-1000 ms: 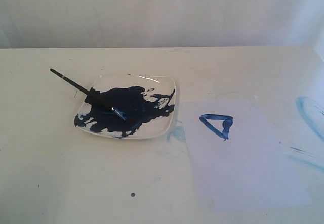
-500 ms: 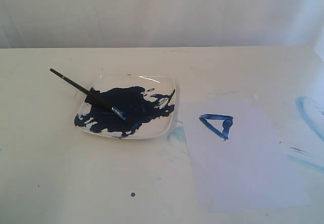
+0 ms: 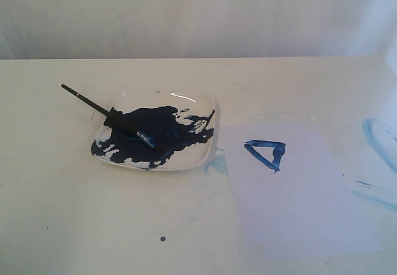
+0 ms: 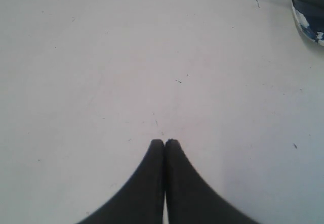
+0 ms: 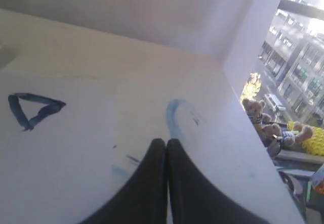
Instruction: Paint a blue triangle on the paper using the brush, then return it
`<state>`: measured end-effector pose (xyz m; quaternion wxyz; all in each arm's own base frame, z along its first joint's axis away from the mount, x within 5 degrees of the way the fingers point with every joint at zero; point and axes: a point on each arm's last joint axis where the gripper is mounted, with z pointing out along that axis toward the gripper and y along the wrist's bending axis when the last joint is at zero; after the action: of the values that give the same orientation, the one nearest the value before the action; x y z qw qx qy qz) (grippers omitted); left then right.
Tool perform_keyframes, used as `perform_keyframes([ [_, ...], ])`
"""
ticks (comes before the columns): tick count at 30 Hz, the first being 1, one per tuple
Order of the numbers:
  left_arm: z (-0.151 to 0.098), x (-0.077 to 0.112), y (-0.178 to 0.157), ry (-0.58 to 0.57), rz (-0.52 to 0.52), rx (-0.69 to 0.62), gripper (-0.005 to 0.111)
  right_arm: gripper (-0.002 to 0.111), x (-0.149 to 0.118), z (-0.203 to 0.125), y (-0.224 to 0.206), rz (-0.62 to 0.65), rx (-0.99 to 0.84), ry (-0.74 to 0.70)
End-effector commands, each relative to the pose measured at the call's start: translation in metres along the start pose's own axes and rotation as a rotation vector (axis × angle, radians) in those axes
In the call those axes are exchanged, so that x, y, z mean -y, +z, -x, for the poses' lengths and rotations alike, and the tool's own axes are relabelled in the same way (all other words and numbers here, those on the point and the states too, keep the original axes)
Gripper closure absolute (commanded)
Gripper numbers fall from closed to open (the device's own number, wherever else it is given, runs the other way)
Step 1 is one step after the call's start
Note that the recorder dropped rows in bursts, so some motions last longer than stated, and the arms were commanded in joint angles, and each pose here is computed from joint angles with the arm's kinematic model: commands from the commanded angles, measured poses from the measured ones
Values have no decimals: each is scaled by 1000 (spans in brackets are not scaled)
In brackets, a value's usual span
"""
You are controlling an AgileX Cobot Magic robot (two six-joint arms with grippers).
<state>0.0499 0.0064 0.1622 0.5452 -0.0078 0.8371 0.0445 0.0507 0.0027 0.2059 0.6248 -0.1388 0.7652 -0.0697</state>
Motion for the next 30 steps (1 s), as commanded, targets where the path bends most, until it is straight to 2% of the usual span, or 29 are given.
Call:
perform_keyframes([
  [1, 0, 0, 0, -4, 4, 3, 107, 108, -8, -23, 8, 21, -64, 193],
  [4, 0, 0, 0, -4, 4, 3, 107, 108, -7, -20, 8, 13, -23, 327],
  [5, 0, 0, 0, -4, 4, 3, 107, 108, -7, -21, 8, 12, -38, 426],
  [7, 0, 0, 0, -4, 4, 3, 107, 108, -7, -21, 8, 12, -39, 457],
  [10, 0, 0, 0, -4, 4, 3, 107, 108, -8, -21, 8, 27, -38, 455],
  [15, 0, 0, 0, -2, 5, 4, 107, 108, -14, -19, 7, 148, -26, 368],
  [30, 0, 0, 0, -2, 5, 4, 107, 108, -14, -19, 7, 148, -19, 273],
])
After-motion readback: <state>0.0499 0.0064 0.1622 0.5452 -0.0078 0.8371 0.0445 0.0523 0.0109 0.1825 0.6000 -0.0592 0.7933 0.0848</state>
